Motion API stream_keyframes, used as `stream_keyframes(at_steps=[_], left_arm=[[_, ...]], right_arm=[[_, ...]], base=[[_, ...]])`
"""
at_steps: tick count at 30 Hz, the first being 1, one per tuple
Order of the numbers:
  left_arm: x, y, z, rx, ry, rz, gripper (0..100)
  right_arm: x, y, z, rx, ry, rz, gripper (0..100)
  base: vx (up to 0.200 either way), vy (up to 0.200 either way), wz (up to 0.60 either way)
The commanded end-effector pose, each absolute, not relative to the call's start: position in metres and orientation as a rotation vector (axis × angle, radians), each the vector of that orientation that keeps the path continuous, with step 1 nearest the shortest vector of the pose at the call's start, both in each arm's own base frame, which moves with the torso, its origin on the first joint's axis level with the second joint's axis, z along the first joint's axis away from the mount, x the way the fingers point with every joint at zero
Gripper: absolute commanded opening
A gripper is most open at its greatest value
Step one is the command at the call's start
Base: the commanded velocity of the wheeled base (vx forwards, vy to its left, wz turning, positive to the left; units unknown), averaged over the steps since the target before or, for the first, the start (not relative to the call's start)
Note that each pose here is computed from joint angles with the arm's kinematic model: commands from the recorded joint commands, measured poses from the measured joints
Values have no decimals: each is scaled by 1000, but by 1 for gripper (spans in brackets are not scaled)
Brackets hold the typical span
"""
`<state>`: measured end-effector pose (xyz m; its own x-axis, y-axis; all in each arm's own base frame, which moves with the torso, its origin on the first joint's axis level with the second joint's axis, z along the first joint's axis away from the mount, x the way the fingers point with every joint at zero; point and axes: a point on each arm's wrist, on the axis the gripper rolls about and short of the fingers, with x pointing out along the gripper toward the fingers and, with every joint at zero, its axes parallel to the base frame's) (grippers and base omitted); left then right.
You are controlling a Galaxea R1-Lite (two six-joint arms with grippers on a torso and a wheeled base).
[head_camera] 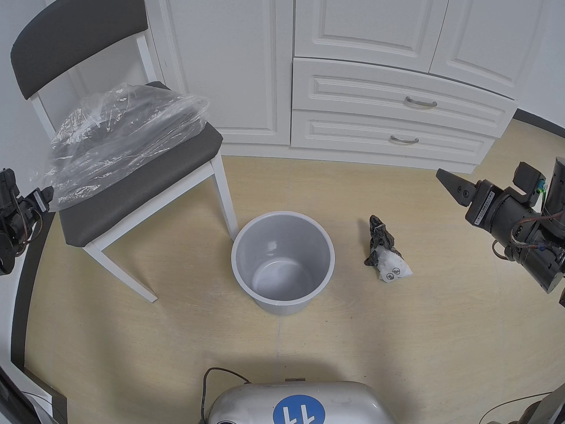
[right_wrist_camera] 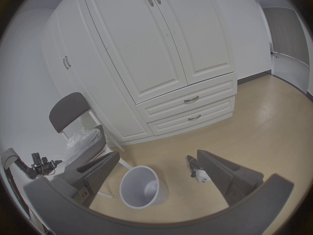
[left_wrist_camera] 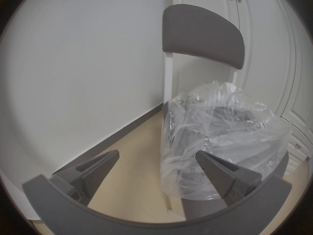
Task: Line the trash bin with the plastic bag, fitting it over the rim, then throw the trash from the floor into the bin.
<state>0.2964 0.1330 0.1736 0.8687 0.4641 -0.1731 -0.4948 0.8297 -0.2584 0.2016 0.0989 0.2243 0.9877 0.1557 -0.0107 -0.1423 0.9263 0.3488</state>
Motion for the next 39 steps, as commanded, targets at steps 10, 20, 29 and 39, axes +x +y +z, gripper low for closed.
stream_keyframes(at_steps=[10,20,29,39], left_arm=[[254,169,199,-301,48,461,100],[236,154,207,-320,74,308,100],[248,170,182,-257,174,330,100],[267,187,156,-278,239,345,100]], right_arm=[[200,101,226,356,33,148,100],[197,103,228,358,26,161,100],[204,106,218,339,62,130,100],[209,109,211,327,89,125,100]], base=[[0,0,0],[0,0,0],[0,0,0],[0,0,0]])
